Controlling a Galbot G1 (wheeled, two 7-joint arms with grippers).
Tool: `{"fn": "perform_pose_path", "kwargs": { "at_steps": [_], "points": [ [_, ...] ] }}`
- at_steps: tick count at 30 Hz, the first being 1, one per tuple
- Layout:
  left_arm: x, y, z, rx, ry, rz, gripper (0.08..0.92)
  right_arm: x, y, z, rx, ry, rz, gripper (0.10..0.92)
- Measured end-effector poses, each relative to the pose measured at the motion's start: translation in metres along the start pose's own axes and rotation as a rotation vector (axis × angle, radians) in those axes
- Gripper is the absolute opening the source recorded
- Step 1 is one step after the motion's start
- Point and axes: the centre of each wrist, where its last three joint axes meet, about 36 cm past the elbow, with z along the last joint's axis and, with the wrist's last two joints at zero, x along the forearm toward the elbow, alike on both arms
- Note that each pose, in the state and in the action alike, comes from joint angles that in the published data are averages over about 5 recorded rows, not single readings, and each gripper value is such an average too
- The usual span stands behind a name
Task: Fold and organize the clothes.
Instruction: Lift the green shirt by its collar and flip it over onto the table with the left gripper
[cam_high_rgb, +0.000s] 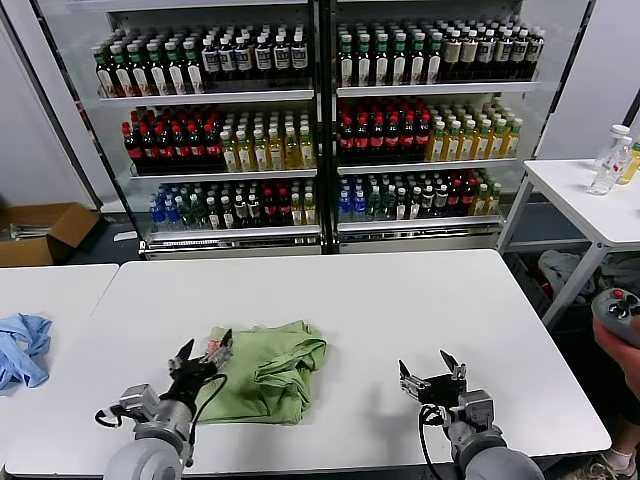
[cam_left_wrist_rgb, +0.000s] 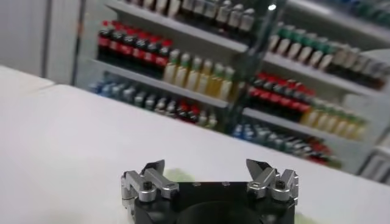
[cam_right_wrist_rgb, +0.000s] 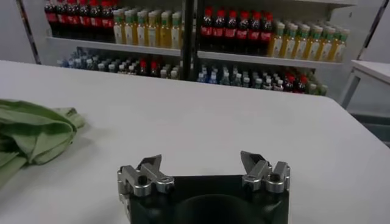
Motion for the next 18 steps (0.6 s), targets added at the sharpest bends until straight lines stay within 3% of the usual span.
{"fn": "perform_pose_path", "kwargs": {
  "at_steps": [6, 13, 18],
  "points": [
    [-0.005, 0.015, 0.013, 0.000, 0.044, -0.032, 0.823, -0.001, 0.000, -0.002, 0.002, -0.002, -0.001, 0.823],
    [-0.006, 0.020, 0.027, -0.001, 0.104, -0.011, 0.822, -0.001, 0.001, -0.003, 0.002, -0.004, -0.004, 0.823],
    [-0.009, 0.025, 0.031, 0.019, 0.123, 0.011, 0.731, -0.002, 0.001, -0.004, 0.002, -0.008, -0.005, 0.823]
  ]
}}
